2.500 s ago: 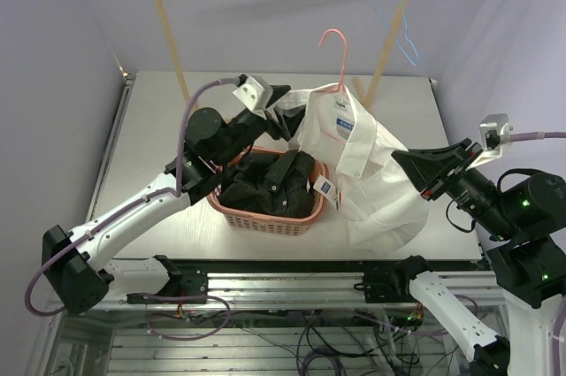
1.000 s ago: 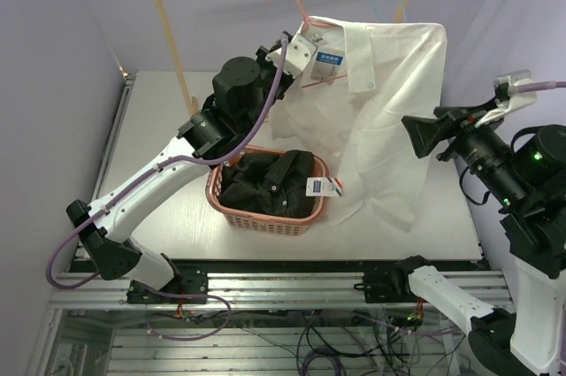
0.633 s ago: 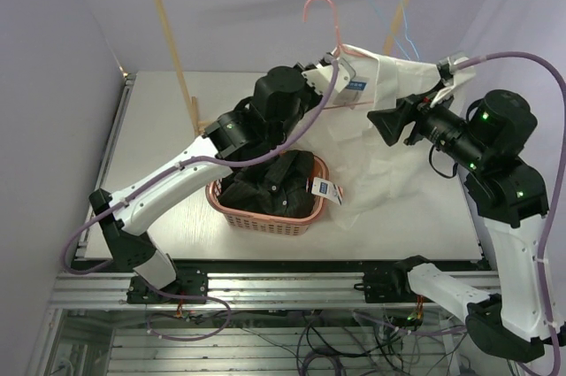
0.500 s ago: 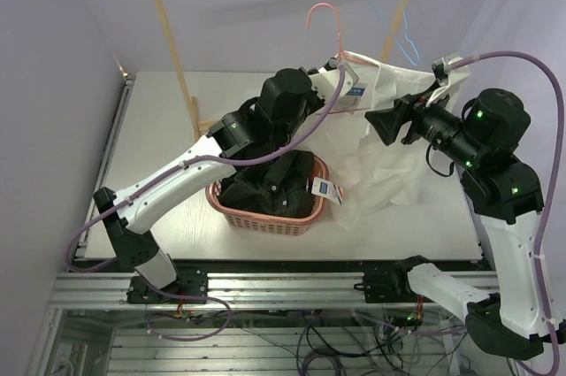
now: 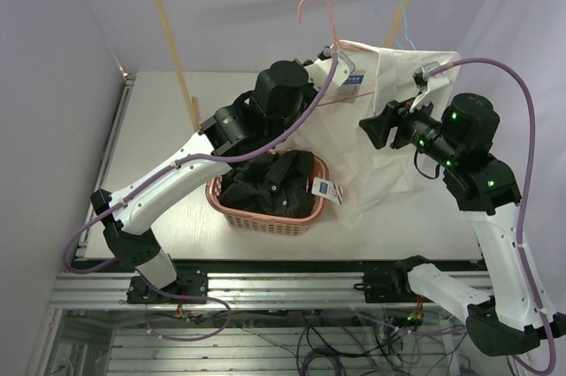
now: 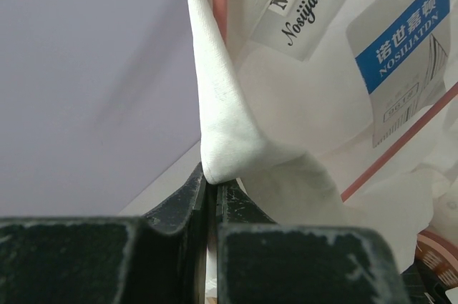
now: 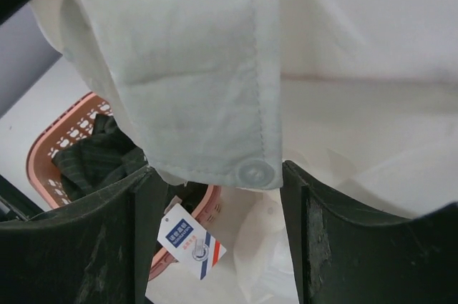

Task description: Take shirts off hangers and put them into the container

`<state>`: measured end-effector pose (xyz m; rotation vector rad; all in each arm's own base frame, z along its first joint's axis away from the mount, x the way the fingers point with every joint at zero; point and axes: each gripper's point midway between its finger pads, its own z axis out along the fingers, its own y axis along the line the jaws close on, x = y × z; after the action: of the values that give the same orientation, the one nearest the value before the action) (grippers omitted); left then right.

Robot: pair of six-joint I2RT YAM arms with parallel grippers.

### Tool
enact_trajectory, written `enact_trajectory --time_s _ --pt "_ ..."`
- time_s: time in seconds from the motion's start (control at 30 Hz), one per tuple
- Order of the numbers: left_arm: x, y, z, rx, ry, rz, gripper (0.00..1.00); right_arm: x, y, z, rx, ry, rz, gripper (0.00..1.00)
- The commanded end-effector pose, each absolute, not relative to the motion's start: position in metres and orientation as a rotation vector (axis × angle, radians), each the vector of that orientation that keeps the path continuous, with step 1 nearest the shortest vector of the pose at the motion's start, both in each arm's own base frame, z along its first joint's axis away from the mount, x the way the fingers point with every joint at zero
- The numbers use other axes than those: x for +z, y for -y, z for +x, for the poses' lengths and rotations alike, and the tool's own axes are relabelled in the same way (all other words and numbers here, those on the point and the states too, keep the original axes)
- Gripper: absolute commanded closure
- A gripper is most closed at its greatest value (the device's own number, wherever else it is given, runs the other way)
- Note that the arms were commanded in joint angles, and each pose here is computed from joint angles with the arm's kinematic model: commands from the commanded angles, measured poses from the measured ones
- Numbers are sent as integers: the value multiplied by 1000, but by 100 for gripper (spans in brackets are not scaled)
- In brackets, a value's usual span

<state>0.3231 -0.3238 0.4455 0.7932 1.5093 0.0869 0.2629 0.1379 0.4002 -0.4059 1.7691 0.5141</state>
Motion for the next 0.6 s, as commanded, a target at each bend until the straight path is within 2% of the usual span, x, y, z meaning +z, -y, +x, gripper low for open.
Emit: enact_trajectory --time_s 0.0,0.13,0.2,0.23,0.33,0.37,0.57 --pt "468 326 317 13 -1488 710 93 415 -133 265 498 -1675 -362 37" --pt "470 328 314 -5 -1485 711 93 411 -137 272 516 -1652 -344 38" --pt "469 328 312 -14 -1485 711 93 407 -140 277 532 -1641 -330 45" --pt "469 328 312 -15 -1486 712 93 406 -140 279 535 -1636 -319 55" --pt "463 326 312 -7 -1494 714 93 398 -135 288 508 -1653 -270 95" --pt "461 325 312 0 -1498 717 93 396 -131 290 488 -1661 -250 100" --pt "427 313 315 96 -1522 732 93 414 -84 280 262 -1701 -114 100"
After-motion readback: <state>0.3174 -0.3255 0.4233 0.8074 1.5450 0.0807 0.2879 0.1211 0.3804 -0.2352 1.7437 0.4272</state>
